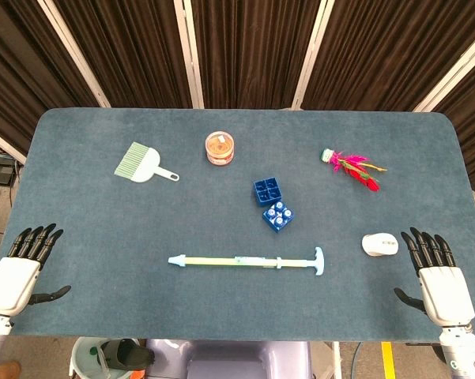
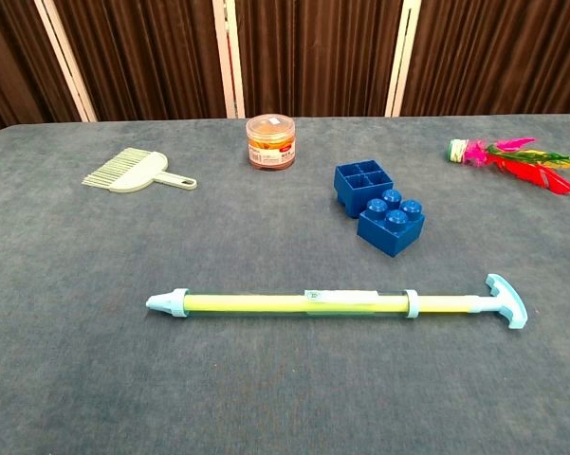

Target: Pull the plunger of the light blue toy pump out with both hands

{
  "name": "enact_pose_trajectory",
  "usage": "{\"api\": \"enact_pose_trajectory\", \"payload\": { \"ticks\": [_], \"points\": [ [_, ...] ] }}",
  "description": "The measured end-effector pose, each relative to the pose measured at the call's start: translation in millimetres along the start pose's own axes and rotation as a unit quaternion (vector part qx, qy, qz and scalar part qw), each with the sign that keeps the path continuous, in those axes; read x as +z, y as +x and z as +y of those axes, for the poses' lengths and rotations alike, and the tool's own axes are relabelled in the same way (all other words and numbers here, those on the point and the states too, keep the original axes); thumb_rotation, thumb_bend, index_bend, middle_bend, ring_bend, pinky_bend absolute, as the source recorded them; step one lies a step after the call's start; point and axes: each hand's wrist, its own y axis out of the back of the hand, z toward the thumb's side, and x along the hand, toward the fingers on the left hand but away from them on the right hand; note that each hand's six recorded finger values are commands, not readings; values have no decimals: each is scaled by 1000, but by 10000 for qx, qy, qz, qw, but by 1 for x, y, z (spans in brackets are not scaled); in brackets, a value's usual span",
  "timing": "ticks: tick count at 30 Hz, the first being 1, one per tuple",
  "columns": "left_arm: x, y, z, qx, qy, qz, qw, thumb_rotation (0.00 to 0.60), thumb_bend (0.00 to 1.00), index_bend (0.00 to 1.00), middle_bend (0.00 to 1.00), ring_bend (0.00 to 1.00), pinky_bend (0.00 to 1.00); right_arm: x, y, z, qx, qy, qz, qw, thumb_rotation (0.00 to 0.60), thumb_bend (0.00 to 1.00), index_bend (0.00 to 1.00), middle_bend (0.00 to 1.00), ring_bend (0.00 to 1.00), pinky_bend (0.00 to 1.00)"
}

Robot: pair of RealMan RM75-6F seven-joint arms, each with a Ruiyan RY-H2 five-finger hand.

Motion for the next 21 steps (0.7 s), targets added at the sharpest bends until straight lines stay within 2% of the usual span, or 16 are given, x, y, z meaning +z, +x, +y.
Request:
{"api": "enact_pose_trajectory", "payload": {
  "ticks": [3, 10, 15, 21],
  "points": [
    [2, 1, 0, 55, -41, -17, 10000, 600, 69, 138, 0, 0, 0, 0, 0, 2, -67, -46, 59, 9999, 600, 24, 0, 53, 74, 79],
    [19, 13, -7, 245, -227, -170, 9993, 600, 108, 239, 0, 0, 0, -5, -2, 7, -86, -193, -36, 9998, 600, 23, 0, 53, 73, 79],
    [47, 32, -20, 324, -289, -504, 9978, 600, 180, 383, 9, 0, 0, -6, -3, 7, -10, -269, -21, 9996, 600, 23, 0, 53, 73, 79],
    [89, 57, -40, 283, -354, -952, 9944, 600, 192, 403, 6, 0, 0, -11, -4, 15, -39, -436, -68, 9990, 600, 25, 0, 53, 73, 79]
  ]
}}
